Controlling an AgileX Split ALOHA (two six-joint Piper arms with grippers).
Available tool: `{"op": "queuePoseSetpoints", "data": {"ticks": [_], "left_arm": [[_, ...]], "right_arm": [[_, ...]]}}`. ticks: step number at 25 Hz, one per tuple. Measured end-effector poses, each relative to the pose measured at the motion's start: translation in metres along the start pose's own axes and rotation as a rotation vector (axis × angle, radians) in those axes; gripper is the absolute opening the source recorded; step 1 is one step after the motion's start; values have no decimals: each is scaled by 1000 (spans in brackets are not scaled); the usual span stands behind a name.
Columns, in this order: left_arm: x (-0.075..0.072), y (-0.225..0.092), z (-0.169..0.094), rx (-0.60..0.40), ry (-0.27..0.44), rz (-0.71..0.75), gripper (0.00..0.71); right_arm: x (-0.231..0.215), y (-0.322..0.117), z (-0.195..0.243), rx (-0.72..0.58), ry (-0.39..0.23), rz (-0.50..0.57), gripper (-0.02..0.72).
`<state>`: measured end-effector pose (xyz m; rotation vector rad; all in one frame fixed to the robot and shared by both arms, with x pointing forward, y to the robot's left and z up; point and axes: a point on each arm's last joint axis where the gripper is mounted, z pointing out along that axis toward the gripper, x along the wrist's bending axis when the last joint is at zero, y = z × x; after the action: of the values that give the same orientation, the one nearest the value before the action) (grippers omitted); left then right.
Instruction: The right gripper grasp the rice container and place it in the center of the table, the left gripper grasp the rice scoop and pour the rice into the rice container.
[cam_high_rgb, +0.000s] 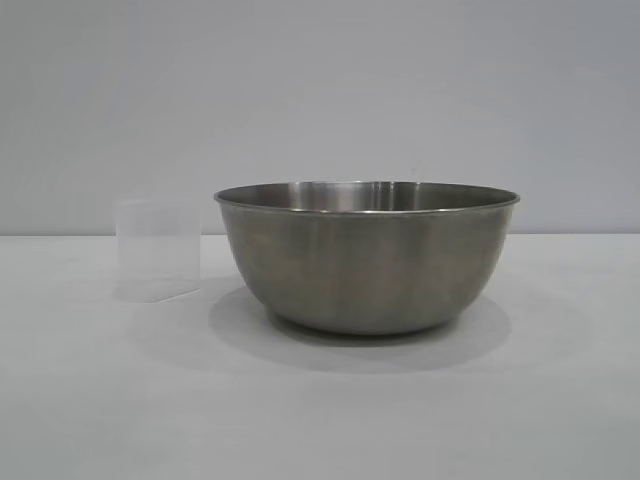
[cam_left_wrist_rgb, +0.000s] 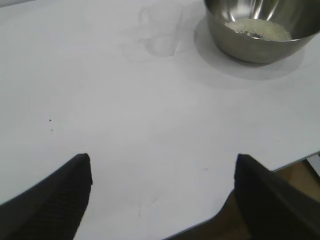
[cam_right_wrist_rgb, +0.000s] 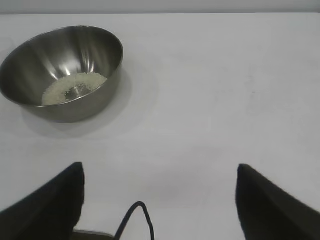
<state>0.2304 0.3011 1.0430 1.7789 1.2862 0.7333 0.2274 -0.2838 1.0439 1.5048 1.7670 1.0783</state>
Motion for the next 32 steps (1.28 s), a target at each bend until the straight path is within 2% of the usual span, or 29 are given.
{"op": "queuePoseSetpoints", "data": {"ticks": [2, 7, 10, 18, 32], "left_arm": [[0, 0, 0, 0, 25, -15, 518], [-2, 0, 0, 0, 166, -98, 518], [-2, 0, 1, 0, 211, -125, 518], [-2, 0, 1, 0, 217, -128, 518], [-2, 0, 1, 0, 217, -128, 518]], "right_arm": [[0, 0, 0, 0, 0, 0, 568], [0, 0, 0, 0, 0, 0, 568], [0, 0, 0, 0, 0, 0, 568], [0, 0, 0, 2, 27, -16, 568], [0, 0, 0, 1, 14, -8, 568]]}}
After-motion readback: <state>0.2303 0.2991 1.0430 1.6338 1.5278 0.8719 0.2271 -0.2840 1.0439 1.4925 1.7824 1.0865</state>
